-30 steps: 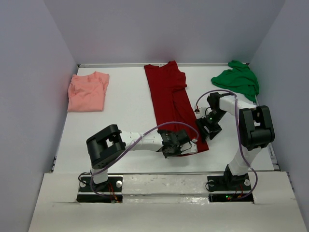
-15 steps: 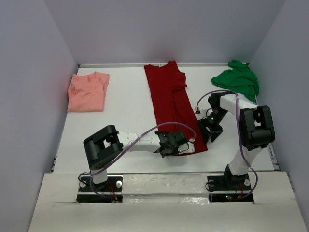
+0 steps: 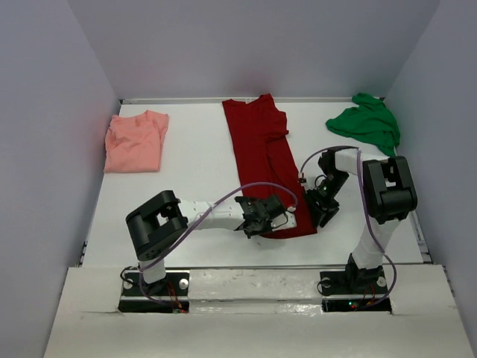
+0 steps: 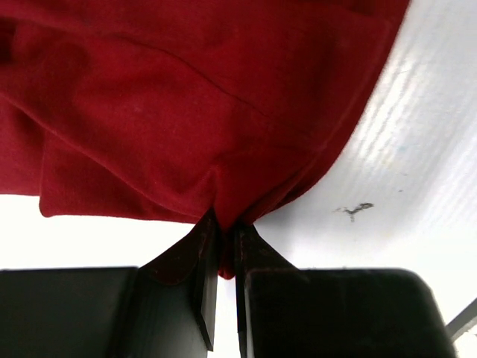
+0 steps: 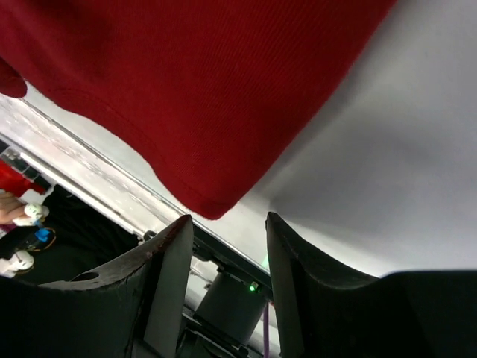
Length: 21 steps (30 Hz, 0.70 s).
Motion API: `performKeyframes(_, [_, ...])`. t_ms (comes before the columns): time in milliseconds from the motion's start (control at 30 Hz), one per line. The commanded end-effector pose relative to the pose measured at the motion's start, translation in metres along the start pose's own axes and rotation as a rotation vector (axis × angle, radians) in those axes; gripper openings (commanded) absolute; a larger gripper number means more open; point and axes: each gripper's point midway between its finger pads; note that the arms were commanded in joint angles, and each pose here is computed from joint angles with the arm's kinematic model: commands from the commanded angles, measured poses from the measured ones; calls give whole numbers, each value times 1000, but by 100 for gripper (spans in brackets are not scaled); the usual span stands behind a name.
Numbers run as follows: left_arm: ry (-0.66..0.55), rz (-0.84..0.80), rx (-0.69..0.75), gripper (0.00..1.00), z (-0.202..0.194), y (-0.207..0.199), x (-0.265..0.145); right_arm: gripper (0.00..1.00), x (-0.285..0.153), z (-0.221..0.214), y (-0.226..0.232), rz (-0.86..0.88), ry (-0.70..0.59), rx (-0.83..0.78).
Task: Fold and stack the t-shirts
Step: Fold the tshirt
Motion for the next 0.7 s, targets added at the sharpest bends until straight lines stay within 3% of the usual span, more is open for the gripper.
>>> performKeyframes(0, [-39, 35, -48, 0, 6, 18, -14, 49, 2, 15, 5, 64, -42, -9])
performKeyframes(667, [-35, 45, -96, 0, 4, 36, -15, 40, 27, 41, 12, 106, -26, -4])
Point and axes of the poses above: each gripper's point midway between its finger pads, its own x axis out along the fingers, its own y axis along the line the jaws close on, z = x × y, and after that the axes turned 3 degrees about x, right-handed
